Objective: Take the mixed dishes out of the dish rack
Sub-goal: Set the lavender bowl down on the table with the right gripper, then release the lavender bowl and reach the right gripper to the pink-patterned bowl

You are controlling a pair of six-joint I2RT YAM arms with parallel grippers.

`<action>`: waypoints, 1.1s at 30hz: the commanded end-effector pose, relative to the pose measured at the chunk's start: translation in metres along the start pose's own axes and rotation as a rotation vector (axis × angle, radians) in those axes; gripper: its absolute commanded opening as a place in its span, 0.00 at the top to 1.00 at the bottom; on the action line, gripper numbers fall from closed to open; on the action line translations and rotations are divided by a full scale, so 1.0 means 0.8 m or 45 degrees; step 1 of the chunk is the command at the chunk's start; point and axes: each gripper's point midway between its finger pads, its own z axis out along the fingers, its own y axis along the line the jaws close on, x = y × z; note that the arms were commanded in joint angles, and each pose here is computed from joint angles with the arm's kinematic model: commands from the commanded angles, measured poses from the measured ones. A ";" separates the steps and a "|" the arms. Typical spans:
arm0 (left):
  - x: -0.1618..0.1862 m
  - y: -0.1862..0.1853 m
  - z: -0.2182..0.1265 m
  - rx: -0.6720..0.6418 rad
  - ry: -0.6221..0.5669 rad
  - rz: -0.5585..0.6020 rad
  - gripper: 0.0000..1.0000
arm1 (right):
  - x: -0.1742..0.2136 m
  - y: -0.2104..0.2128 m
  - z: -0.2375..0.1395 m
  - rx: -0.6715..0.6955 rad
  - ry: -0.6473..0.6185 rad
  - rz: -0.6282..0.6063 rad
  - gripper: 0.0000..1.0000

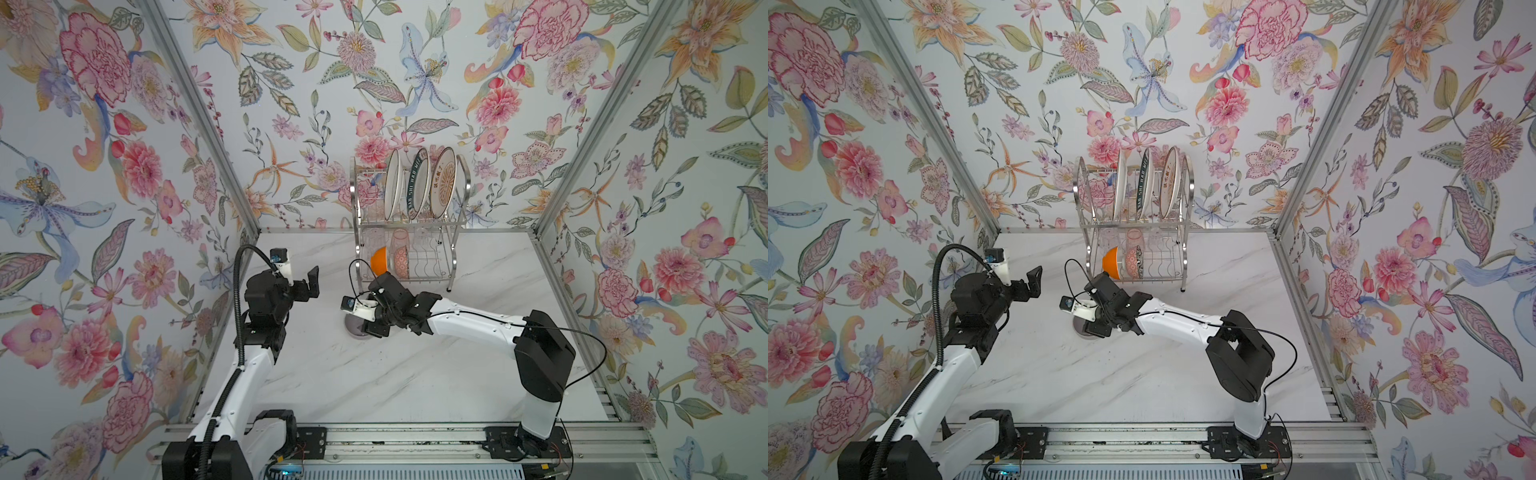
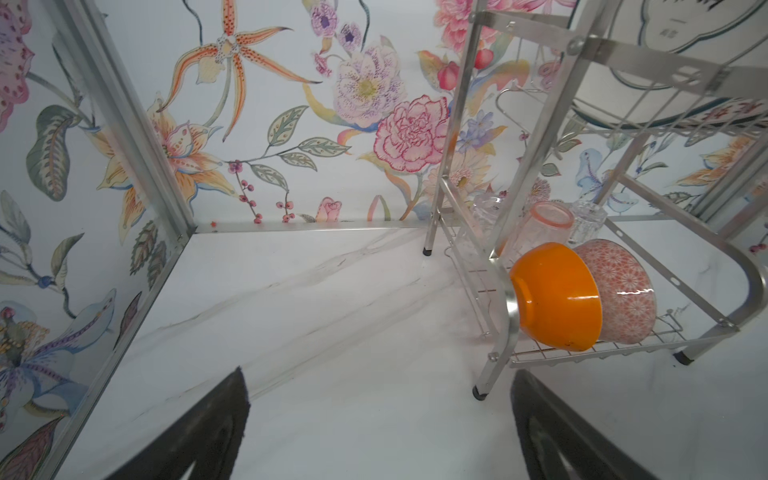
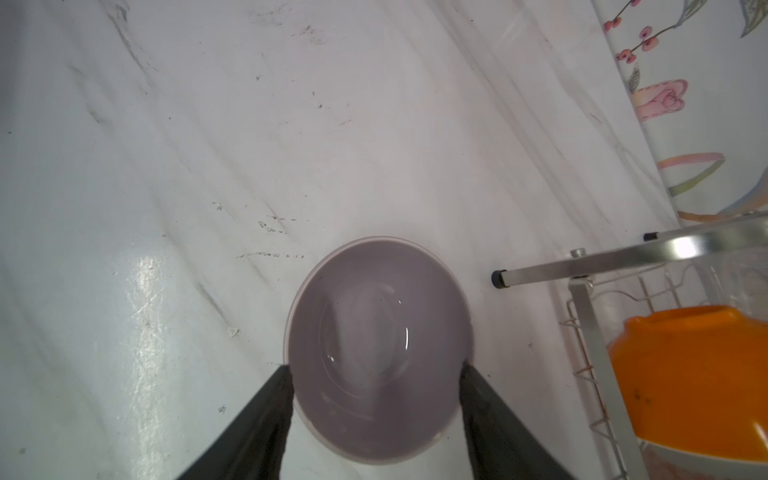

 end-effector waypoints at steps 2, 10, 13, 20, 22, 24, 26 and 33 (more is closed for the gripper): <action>-0.039 -0.030 -0.015 0.176 -0.125 0.087 0.01 | -0.028 -0.034 -0.032 0.085 -0.236 0.178 0.36; -0.034 -0.068 -0.031 0.388 -0.137 0.145 0.01 | -0.001 -0.095 -0.082 0.246 -0.450 0.471 0.37; -0.026 -0.085 -0.038 0.470 -0.153 0.183 0.01 | 0.019 -0.115 -0.092 0.274 -0.494 0.590 0.37; 0.009 -0.124 -0.042 0.564 -0.110 0.332 0.01 | 0.070 -0.163 -0.105 0.328 -0.568 0.851 0.40; 0.017 -0.132 -0.039 0.581 -0.090 0.344 0.01 | 0.083 -0.174 -0.104 0.323 -0.575 0.902 0.41; 0.027 -0.142 -0.035 0.609 -0.062 0.351 0.01 | 0.094 -0.184 -0.102 0.301 -0.594 0.947 0.42; 0.037 -0.151 -0.030 0.628 -0.033 0.357 0.01 | 0.100 -0.193 -0.102 0.271 -0.636 0.983 0.43; 0.061 -0.172 -0.020 0.657 0.024 0.414 0.01 | 0.103 -0.212 -0.090 0.204 -0.716 1.001 0.46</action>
